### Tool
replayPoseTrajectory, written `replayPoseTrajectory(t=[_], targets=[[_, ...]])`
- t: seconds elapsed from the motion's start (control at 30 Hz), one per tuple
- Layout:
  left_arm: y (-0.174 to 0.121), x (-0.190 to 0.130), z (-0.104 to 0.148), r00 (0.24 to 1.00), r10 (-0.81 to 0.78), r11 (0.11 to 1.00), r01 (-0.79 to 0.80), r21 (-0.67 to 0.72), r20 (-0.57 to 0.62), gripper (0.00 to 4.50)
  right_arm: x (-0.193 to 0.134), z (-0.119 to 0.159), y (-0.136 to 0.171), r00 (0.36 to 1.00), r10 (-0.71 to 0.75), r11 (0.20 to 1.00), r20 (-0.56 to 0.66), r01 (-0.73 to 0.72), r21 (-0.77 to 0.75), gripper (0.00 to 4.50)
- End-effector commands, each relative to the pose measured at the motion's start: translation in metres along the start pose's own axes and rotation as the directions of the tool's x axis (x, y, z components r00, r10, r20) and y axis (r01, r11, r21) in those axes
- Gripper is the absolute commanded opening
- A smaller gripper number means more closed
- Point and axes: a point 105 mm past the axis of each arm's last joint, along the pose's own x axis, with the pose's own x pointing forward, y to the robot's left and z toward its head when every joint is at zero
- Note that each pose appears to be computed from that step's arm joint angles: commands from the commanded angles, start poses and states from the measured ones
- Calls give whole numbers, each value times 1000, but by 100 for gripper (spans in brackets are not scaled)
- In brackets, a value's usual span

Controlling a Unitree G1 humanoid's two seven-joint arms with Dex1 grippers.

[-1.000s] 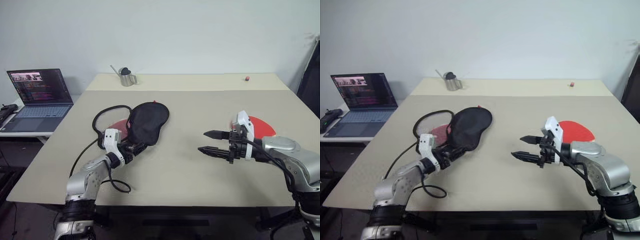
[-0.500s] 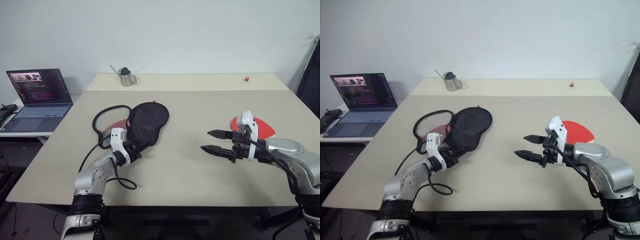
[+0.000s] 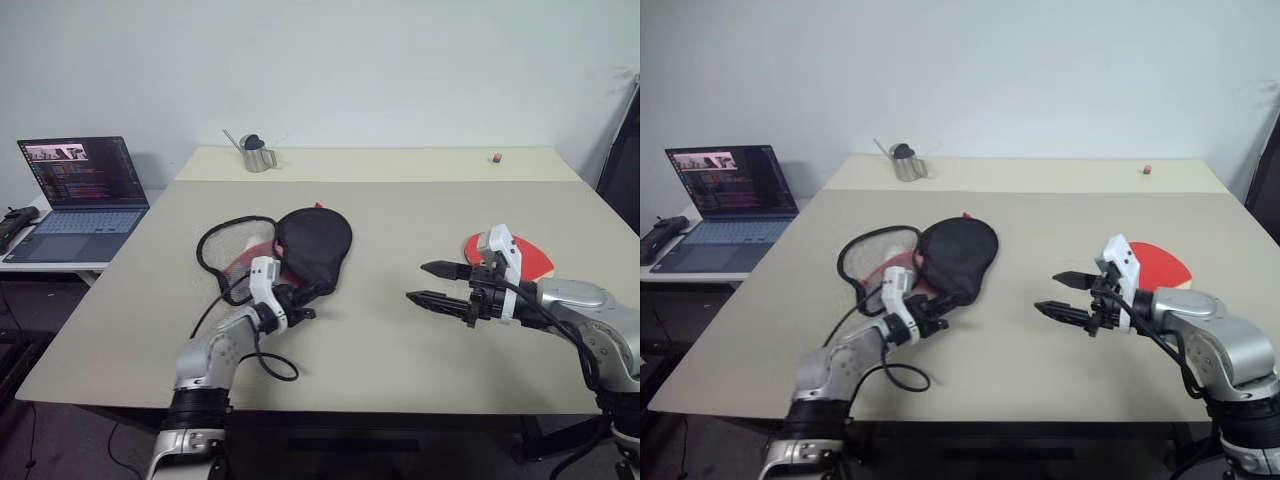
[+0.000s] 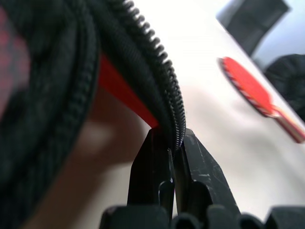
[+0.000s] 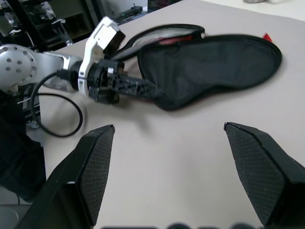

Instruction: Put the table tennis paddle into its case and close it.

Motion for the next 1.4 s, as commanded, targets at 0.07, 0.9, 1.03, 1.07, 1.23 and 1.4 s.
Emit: replayPoseTrajectory(t=[0.07,0.9,1.03,1.07,1.23,1.4], targets=[[-40,26,5,986,-164,986,164,15,-7,5,-10,14,3,999,-18,999,29,19,-47,401],[-57,25,-34,950,-231,955,262,136,-208,355,-16,11,4,998,-60,997,20,61,-38,401],[-53,-7,-51,920,-212,929,295,223,-331,384,-14,13,2,998,-57,998,24,57,-37,401],[-50,-16,-57,907,-200,920,304,248,-371,384,-14,13,2,998,-56,998,24,56,-37,401],[-35,-46,-72,874,-115,908,286,307,-473,384,-12,14,-2,998,-52,998,18,53,-42,401],[-41,-55,-65,870,-149,852,355,386,-470,384,-5,19,-6,997,-53,998,56,55,-22,401]])
